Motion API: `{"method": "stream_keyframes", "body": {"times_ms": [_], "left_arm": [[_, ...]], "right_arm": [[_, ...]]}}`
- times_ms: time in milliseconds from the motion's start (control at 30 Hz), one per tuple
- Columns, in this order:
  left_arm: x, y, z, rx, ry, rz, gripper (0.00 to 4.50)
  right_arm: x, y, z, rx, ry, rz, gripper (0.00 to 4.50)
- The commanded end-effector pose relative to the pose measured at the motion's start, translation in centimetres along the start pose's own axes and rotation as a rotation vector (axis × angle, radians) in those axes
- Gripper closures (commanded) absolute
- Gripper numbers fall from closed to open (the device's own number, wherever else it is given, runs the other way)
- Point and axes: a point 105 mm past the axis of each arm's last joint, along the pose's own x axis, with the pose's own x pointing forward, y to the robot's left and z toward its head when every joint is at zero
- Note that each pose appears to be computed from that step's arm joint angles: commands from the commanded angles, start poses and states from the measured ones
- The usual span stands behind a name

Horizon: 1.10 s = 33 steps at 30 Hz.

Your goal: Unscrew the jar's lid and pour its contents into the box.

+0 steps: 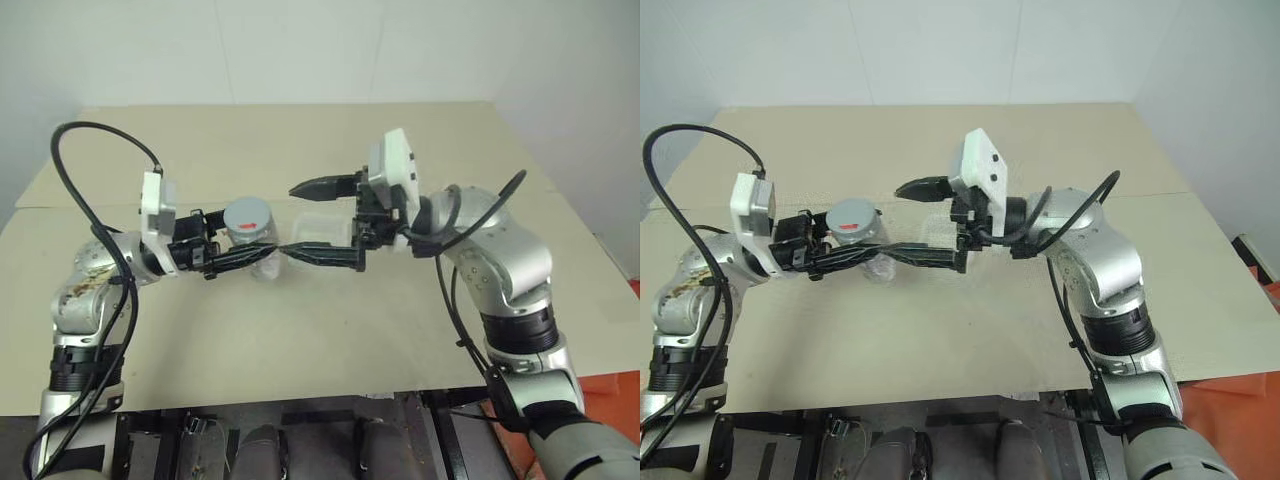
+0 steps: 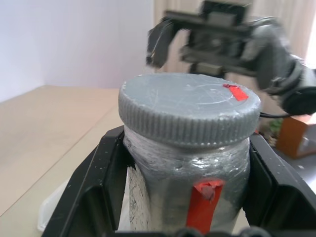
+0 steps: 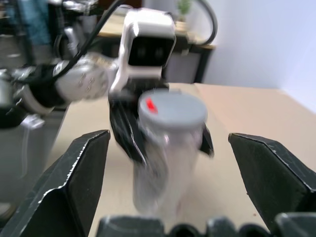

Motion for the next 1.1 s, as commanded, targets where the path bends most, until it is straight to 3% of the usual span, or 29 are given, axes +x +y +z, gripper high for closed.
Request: {"method": "stream_keyframes", "body": {"times_ms": [33,467,1100], "left_arm": [[1.0,0.3,0.7,0.052,-0.017,0.006,1.79],[1.7,0.1,1.0,0.062,-0.036,-0.002,1.79],[0.2,-0.2,1.5,0.075,-0.028,0.022,1.79]], "right_arm": [[1.7,-0.2,1.8,-0.013,-0.002,-0.108,0.03],[4.1,-1.8,-0.2,-0.007,0.133,-0.232,0.03],[0.7,-2.8,-0.1,-0.018,0.122,-0.268,0.03]]}}
